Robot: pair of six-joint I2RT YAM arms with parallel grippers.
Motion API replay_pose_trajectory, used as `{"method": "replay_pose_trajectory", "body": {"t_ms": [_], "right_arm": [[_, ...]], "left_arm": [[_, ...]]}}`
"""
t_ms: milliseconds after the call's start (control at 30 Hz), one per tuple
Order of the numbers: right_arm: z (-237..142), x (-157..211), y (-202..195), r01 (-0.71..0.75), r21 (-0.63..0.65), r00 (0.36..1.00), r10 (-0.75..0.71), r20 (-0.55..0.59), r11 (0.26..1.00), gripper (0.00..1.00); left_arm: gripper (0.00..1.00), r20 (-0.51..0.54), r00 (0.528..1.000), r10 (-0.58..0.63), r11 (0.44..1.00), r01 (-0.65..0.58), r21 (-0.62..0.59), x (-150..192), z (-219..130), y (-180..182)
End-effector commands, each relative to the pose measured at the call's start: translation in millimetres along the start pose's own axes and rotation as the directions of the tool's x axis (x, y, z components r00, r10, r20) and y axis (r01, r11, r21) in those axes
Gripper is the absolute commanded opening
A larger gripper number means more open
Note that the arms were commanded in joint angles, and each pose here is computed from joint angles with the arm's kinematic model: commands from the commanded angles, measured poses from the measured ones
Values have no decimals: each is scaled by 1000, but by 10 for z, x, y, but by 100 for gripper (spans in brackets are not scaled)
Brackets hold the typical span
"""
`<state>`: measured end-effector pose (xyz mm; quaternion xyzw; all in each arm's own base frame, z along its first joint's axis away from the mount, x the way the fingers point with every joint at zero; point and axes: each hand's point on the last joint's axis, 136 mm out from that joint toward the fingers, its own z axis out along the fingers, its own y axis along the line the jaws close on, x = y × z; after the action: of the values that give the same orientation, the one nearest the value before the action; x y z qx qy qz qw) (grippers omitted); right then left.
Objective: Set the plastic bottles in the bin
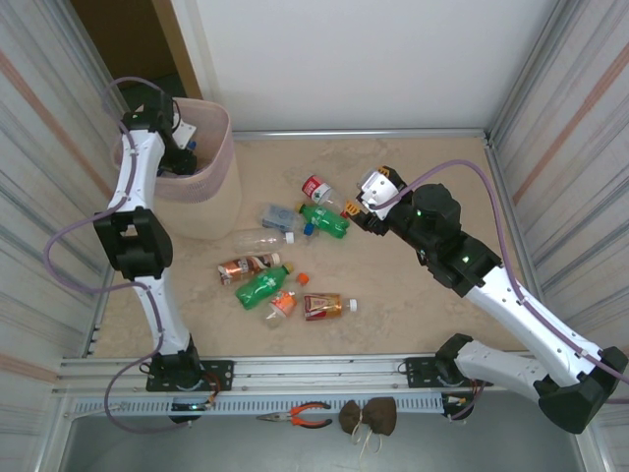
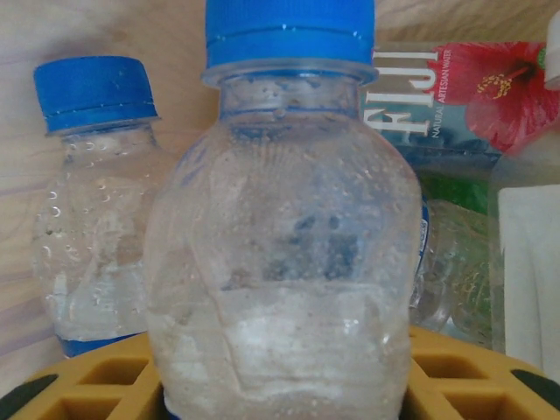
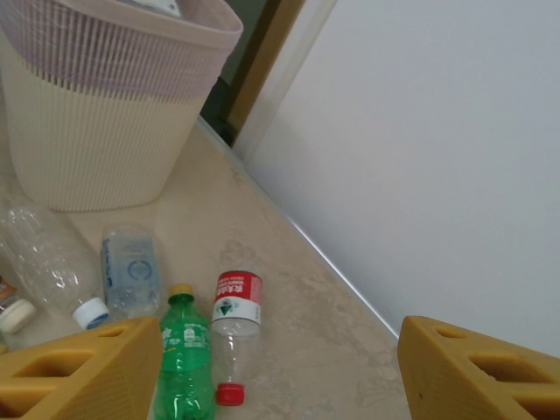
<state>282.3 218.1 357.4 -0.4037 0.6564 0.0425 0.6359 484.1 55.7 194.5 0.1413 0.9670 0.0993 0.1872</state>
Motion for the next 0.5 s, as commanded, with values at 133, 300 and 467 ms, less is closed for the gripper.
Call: {"method": "replay_pose_trajectory", "body": {"t_ms": [133,300,467], "right_arm": [[-40,-71,-70,-76,12,997,76,0,997,78],[46,3,-83,-113,18,992,113,-46,993,82],[94,65,-143,-169,37,982,172,-74,985,84]], "left_arm": [[60,-15,1000,-2,1000,3,31,45,29,-39],[72,51,998,-28,998,26,55,-64,-140,-64],[75,132,989,-64,994,52,95,-195,-385,-101]]}}
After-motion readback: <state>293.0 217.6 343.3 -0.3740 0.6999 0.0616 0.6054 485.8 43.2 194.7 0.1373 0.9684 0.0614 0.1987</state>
